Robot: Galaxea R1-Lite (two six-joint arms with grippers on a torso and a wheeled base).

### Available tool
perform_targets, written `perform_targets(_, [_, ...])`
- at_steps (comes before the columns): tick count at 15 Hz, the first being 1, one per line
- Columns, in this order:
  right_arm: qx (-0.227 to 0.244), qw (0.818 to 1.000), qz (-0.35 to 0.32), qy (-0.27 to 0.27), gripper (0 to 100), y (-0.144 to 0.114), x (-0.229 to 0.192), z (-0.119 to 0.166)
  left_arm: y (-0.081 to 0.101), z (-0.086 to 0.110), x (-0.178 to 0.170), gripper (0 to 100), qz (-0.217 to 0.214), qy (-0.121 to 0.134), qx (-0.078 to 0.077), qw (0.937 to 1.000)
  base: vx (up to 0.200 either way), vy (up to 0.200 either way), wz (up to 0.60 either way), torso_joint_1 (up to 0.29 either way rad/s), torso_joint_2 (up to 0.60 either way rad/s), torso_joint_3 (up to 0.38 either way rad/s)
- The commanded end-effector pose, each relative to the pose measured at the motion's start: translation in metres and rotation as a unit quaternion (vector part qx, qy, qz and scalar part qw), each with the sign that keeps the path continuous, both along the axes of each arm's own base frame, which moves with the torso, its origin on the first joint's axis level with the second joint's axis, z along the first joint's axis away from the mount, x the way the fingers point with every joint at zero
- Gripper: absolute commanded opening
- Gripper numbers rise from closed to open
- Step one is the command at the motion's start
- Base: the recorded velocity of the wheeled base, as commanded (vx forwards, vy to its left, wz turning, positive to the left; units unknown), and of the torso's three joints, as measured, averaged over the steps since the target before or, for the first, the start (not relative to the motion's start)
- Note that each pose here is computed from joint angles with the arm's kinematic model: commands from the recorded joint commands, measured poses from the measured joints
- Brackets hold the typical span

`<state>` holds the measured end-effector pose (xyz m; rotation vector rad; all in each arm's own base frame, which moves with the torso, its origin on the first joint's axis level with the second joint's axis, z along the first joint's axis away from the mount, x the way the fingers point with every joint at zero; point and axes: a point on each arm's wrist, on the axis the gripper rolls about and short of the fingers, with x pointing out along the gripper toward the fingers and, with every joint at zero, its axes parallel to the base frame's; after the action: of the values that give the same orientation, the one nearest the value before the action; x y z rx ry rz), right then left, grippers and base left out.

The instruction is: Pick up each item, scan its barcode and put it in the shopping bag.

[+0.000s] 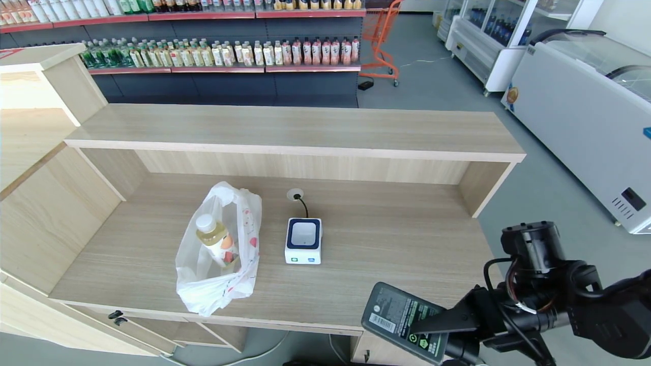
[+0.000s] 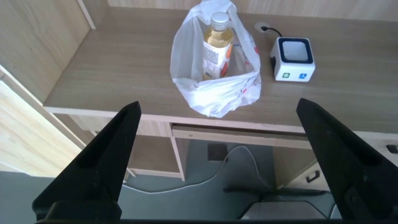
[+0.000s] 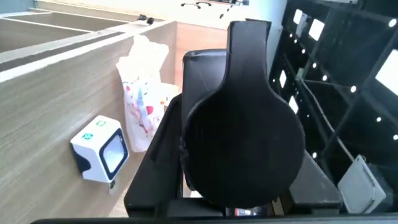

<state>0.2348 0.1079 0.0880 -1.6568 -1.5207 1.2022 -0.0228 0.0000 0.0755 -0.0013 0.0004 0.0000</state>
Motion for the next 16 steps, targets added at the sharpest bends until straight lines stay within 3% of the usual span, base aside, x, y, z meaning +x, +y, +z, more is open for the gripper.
perform_targets(1, [0.014,0.999,0.037,-0.017,0,0.02,0.008,0.0,0.0,0.0,0.0,100,0.0,0.0,0.0,1.0,0.0,0.0,0.0,0.0,0.0,0.0])
perform_targets(6, [0.033,0.995,0.08,-0.047,0,0.048,0.022,-0.002,0.0,0.0,0.0,100,0.0,0.0,0.0,1.0,0.0,0.0,0.0,0.0,0.0,0.0])
perform_targets(16, [0.044,0.993,0.081,-0.072,0,0.053,0.03,0.003,0.0,0.0,0.0,100,0.0,0.0,0.0,1.0,0.0,0.0,0.0,0.0,0.0,0.0])
